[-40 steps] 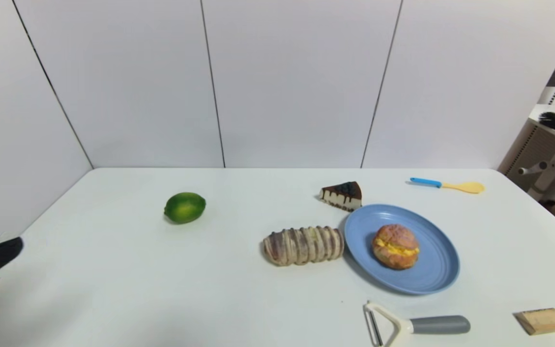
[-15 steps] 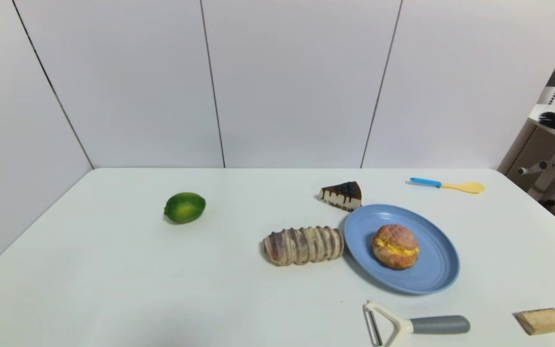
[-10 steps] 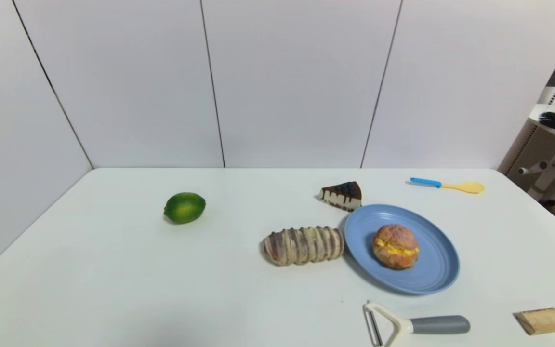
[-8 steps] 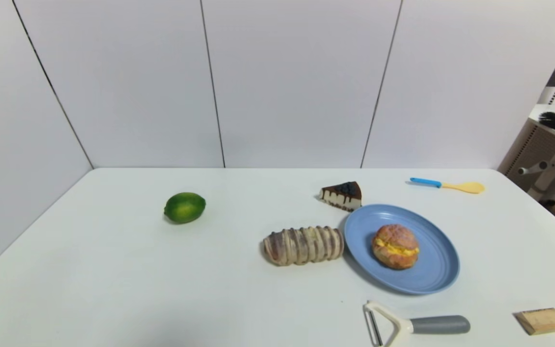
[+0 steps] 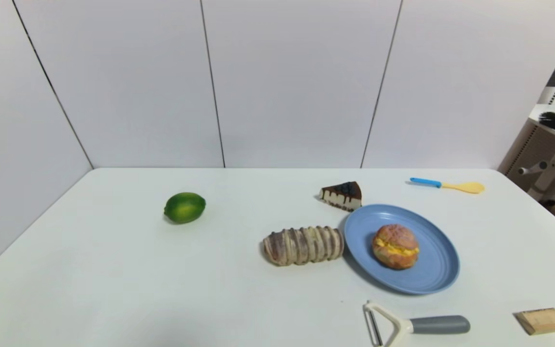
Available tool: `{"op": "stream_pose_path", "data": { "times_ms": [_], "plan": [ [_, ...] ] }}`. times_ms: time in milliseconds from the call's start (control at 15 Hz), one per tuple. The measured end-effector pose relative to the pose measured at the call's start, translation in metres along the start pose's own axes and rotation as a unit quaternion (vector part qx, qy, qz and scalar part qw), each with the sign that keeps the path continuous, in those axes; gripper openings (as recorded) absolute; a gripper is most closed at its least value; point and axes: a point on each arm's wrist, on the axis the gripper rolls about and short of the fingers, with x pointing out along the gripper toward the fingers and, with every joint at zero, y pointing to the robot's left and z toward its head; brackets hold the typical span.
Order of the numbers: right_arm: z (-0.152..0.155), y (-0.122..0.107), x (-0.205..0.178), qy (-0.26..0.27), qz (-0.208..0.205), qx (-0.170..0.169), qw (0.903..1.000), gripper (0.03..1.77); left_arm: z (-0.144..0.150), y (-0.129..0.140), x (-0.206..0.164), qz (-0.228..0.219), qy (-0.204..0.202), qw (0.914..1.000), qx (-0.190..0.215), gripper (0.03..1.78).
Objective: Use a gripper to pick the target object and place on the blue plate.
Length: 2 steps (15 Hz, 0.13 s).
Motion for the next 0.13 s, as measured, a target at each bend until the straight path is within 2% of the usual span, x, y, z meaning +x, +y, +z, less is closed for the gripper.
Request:
{"op": "stream_pose_path", "data": {
  "times_ms": [133],
  "plan": [
    [0.0002,-0.0001,0.0000,-0.002,-0.003,0.012,0.9999,1.70,0.0000,0.0000,0.0000,0.000,0.000,1.0000,0.000,1.69]
  ]
}}
